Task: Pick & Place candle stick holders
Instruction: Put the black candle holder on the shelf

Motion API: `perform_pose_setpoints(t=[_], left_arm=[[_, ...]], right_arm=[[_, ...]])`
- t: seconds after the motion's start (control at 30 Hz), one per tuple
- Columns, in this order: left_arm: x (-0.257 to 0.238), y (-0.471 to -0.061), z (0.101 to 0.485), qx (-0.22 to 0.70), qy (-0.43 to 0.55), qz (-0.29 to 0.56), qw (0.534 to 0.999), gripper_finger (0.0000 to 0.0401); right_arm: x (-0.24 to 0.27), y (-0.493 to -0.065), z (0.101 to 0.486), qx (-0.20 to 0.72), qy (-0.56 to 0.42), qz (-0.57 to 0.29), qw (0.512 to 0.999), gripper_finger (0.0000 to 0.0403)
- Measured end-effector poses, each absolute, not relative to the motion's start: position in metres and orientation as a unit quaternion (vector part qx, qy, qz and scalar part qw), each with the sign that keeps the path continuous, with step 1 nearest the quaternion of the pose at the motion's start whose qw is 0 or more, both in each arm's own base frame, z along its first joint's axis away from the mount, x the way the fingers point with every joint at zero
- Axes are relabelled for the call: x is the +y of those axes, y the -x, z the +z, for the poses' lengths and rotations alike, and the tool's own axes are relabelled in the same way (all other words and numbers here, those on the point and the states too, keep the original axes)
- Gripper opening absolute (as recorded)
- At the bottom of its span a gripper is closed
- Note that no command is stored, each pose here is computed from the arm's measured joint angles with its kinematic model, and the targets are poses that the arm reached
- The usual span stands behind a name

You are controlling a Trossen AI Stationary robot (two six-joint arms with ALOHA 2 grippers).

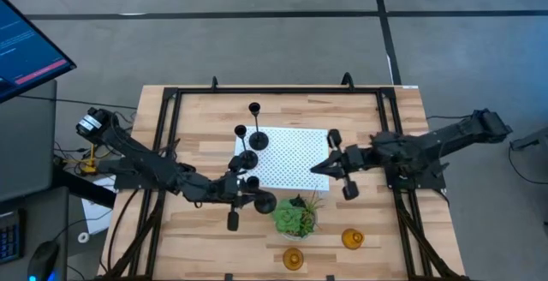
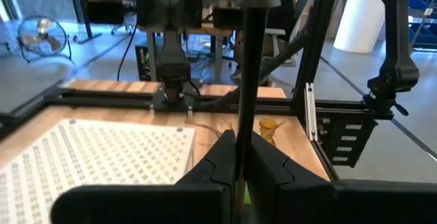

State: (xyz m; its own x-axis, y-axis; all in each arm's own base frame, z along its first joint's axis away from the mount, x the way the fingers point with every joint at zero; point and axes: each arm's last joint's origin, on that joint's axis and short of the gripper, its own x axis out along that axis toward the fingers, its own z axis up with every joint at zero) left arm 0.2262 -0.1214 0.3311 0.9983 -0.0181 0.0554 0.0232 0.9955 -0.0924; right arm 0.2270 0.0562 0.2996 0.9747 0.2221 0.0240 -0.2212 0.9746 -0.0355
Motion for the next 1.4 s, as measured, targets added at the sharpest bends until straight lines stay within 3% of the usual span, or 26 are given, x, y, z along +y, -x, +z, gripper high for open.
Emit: perform_pose_setpoints(t=[0.2,0.43,0.8,1.0,1.17,1.4], left_arm=[[-0.121,-0.225,0.332,-0.030,0.042,-0.010,0.999,0.0014],[-0.121,-0.225,0.332,-0.029,0.042,-0.010,0.999,0.0015],[-0.120,-0.226,0.328,-0.013,0.032,0.012,0.999,0.0015],[-0.118,-0.226,0.327,-0.007,0.029,0.037,0.999,0.0015],[-0.117,-0.226,0.327,-0.006,0.028,0.052,0.998,0.0015],[-0.117,-0.226,0.326,-0.005,0.027,0.055,0.998,0.0015]], right_arm=[[0.058,-0.262,0.303,0.004,0.018,0.157,0.987,0.0000],[0.062,-0.293,0.312,0.003,0.029,0.153,0.988,0.0008],[0.072,-0.329,0.312,0.012,0.040,0.157,0.987,0.0136],[0.078,-0.343,0.309,0.017,0.040,0.162,0.986,0.0178],[0.080,-0.352,0.308,0.013,0.040,0.161,0.986,0.0187],[0.078,-0.359,0.307,-0.009,0.039,0.157,0.987,0.0170]])
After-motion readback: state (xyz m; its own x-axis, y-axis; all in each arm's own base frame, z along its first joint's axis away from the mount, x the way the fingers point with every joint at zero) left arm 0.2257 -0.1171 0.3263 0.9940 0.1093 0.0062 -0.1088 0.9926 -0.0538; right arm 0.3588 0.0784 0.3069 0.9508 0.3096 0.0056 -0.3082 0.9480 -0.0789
